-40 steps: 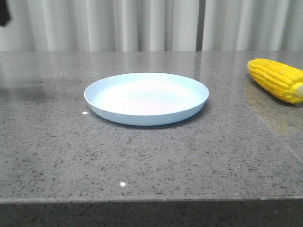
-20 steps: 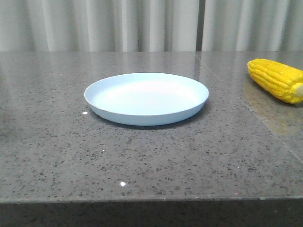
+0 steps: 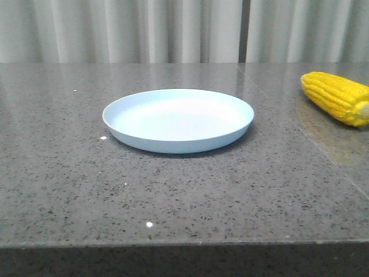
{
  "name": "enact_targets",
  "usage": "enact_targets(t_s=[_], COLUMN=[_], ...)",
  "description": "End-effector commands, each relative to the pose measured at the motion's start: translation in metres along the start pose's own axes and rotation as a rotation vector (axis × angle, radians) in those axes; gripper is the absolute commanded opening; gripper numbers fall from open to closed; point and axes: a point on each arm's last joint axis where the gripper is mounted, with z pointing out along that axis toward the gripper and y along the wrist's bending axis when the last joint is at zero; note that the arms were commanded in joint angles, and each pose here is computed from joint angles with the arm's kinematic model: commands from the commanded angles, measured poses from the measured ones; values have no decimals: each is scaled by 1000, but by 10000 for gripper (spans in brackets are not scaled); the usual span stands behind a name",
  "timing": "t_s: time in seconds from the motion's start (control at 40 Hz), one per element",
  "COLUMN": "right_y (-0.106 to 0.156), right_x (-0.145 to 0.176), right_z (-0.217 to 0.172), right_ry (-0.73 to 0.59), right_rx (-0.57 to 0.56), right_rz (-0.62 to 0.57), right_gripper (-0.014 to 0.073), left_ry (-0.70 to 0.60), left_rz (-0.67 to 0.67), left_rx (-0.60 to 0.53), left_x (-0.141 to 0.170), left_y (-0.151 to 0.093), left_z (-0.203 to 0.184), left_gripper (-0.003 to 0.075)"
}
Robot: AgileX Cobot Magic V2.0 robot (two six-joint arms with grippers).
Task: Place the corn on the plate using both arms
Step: 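Release the plate and raise the left gripper away, then lower the right gripper over the yellow corn cob and grasp it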
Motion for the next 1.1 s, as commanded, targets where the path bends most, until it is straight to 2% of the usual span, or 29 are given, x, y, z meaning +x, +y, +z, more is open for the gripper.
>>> enact_targets(t_s=[0.0, 0.25, 0.38, 0.55, 0.68, 0.82, 0.97, 1.07], right_y=[0, 0, 0, -1, 0, -3, -3, 3], right_x=[-17, -18, -20, -28, -34, -35, -26, -19], right_z=[-2, -2, 11, 68, 107, 149, 194, 218], right_ry=[-95, -111, -19, 260, 410, 507, 606, 664], right_rx=[10, 11, 11, 18, 5, 8, -7, -27], right_rz=[-15, -14, -11, 4, 41, 58, 113, 109], right_gripper=[633, 633, 633, 633, 633, 634, 634, 634], left_ry=[-139, -144, -144, -144, -144, -144, -144, -144], left_rz=[-5, -5, -5, -5, -5, -5, -5, -5], left_rx=[26, 28, 28, 28, 28, 28, 28, 28], left_x=[-19, -19, -19, -19, -19, -19, -19, -19], left_y=[-2, -2, -2, -2, -2, -2, -2, -2], left_z=[-4, -4, -4, -4, -4, -4, -4, -4], left_gripper=[-20, -20, -20, -20, -20, -20, -20, -20])
